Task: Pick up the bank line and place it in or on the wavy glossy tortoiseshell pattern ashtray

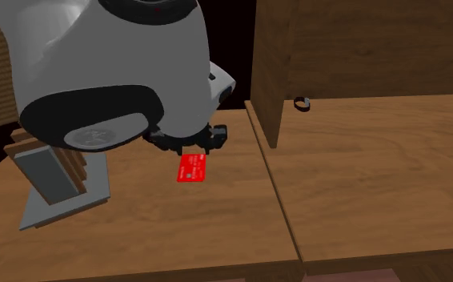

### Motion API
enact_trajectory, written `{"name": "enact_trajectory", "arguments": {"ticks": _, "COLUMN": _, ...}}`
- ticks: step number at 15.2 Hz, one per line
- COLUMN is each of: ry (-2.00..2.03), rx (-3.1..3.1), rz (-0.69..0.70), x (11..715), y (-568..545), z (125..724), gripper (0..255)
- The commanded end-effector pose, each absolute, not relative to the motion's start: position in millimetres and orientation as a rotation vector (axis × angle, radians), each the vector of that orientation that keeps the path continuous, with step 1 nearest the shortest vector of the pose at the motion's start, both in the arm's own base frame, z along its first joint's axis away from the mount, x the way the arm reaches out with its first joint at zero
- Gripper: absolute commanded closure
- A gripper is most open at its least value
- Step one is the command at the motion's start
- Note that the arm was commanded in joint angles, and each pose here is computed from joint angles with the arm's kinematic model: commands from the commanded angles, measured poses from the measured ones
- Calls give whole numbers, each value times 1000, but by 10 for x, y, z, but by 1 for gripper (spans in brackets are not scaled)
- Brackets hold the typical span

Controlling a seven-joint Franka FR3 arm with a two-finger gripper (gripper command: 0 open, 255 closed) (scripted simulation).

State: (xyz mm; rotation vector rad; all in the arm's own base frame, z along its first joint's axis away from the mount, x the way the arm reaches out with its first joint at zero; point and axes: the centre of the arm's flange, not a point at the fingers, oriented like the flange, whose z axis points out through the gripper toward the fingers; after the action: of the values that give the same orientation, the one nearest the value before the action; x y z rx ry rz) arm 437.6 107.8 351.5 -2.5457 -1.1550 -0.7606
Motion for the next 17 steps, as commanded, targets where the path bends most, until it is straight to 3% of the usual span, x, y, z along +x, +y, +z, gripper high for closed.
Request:
{"name": "enact_trajectory", "arguments": {"ticks": 1, "ry": -1158, "rx": -2546, "rz": -760, "x": 4380, "y": 1082, "z": 3631, "gripper": 255}}
{"name": "enact_trajectory", "arguments": {"ticks": 17, "ry": -1158, "rx": -2546, "rz": -760, "x": 4488, "y": 1463, "z": 4335, "gripper": 255}}
